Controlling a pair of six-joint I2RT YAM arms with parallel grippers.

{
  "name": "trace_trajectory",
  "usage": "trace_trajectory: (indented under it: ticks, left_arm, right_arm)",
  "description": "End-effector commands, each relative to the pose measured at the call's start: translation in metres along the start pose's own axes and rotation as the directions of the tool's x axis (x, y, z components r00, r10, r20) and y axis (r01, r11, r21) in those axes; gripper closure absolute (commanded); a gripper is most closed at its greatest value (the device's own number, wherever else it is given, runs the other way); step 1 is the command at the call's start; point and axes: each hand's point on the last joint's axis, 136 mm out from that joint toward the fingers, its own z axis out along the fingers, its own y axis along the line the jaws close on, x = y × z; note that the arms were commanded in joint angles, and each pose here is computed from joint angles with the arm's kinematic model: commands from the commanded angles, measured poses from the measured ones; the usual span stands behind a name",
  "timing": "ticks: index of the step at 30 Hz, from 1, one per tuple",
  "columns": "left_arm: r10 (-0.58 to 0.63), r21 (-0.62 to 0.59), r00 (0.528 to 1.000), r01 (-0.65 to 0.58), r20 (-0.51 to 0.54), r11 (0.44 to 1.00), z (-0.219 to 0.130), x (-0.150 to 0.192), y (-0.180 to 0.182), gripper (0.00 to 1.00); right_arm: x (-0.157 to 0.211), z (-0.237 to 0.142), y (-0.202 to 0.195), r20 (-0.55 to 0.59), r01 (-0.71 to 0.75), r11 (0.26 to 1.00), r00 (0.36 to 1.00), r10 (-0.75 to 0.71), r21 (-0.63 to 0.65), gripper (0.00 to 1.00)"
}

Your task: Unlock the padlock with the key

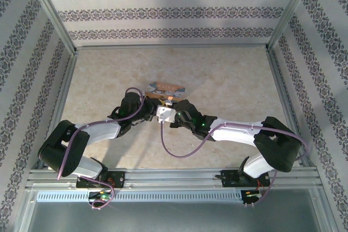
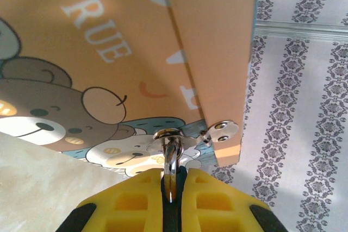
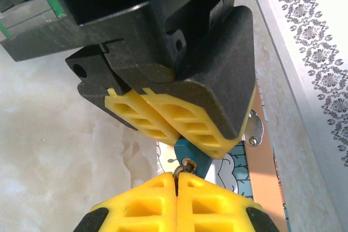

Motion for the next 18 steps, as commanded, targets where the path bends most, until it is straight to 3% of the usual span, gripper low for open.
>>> trace_trajectory:
  ticks: [1,9,18]
  left_arm:
    - [0.033,0.091,0.999,-0.03,-0.032,0.995,0.002,0.01,-0.03,1.0]
    - [0.031,0.096,0.999,-0.028,-0.033,0.995,0.003,0.01,-0.031,1.0]
    - [0.025,0.092,0.999,-0.022,-0.039,0.995,0.006,0.011,-0.027,1.0]
  right_arm:
    - [-0.006,0.001,-0.011,0.032,-0.08,0.994,0.996,0.078,0.069,1.0]
    - [-0.01,0.0,-0.018,0.089,-0.23,0.967,0.971,0.221,0.108,1.0]
    - [-0.029,0.001,-0.019,0.199,-0.443,0.895,0.883,0.425,0.052,1.0]
